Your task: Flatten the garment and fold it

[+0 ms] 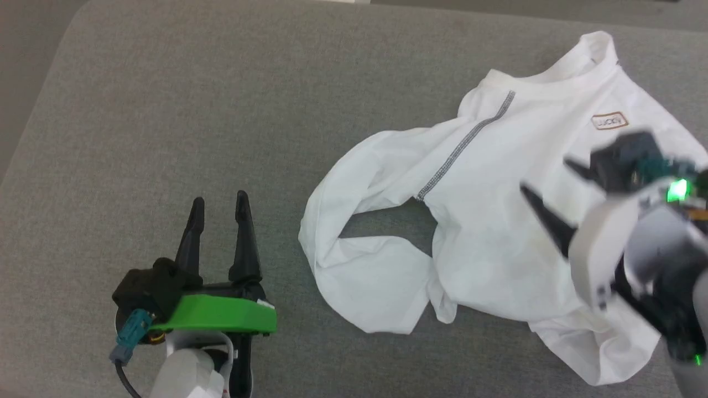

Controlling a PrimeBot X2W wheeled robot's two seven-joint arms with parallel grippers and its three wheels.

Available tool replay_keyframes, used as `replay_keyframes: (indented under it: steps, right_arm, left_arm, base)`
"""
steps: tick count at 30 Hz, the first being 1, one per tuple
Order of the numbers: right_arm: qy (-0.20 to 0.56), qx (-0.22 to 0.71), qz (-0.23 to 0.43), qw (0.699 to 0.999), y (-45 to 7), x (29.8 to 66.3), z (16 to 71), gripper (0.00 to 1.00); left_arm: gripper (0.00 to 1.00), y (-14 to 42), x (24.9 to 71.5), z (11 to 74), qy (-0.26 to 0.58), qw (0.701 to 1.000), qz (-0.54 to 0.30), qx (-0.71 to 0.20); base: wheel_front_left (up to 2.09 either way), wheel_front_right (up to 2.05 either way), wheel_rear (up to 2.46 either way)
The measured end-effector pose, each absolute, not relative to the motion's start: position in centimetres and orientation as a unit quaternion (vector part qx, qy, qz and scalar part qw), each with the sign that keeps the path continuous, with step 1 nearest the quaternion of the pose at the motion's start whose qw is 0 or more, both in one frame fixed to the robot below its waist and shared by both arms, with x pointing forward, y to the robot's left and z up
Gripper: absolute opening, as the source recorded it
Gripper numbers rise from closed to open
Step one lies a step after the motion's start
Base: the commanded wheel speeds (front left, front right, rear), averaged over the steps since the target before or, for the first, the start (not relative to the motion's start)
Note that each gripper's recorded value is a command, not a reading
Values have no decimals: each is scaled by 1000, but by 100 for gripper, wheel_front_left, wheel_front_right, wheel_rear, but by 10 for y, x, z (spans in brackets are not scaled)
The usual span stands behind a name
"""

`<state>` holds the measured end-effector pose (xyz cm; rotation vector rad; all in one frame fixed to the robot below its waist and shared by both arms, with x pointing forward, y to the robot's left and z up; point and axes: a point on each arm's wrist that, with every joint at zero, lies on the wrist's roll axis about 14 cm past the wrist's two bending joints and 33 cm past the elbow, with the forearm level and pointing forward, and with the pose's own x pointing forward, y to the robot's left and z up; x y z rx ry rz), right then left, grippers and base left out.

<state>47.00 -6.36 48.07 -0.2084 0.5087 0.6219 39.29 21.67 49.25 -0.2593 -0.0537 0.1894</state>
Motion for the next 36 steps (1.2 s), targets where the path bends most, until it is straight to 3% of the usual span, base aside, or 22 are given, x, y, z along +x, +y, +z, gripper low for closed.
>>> replay_keyframes:
  steps: [7,11,16,17,18,19,20,21,27,30,32,36]
  right_arm:
    - [340,-118,297,884,-90,388,457,100]
    - [376,-140,306,863,-90,371,430,100]
    - [395,-182,312,845,-95,375,398,100]
    - [396,-184,309,845,-96,379,394,89]
    - [397,-192,309,843,-97,382,391,89]
    - [393,-195,310,844,-95,386,390,42]
    - [382,-187,309,850,-92,393,393,10]
    - [375,-185,309,854,-90,398,395,0]
    - [337,-151,323,872,-76,408,424,0]
    - [340,-123,355,862,-62,393,441,0]
    - [358,-119,381,844,-57,375,448,0]
    - [450,-124,419,778,-71,319,440,0]
  left_arm:
    - [100,215,384,504,-42,987,87,-129]
    - [100,216,383,503,-41,987,88,-129]
    - [100,217,385,499,-35,987,91,-127]
    - [100,217,386,498,-34,987,91,-127]
    - [100,218,386,498,-33,987,92,-126]
    - [100,218,387,497,-33,987,92,-125]
    - [100,219,387,496,-32,987,94,-125]
    - [100,220,388,496,-32,987,94,-125]
    - [100,216,389,499,-37,987,89,-127]
    - [100,214,389,505,-44,987,84,-130]
    - [100,213,389,508,-49,987,82,-131]
    - [100,207,390,510,-52,987,73,-135]
  base:
    - [0,0,0]
    - [0,0,0]
    - [0,0,0]
    - [0,0,0]
    - [0,0,0]
    - [0,0,0]
    - [0,0,0]
    - [0,0,0]
    - [0,0,0]
    - [0,0,0]
    - [0,0,0]
    - [0,0,0]
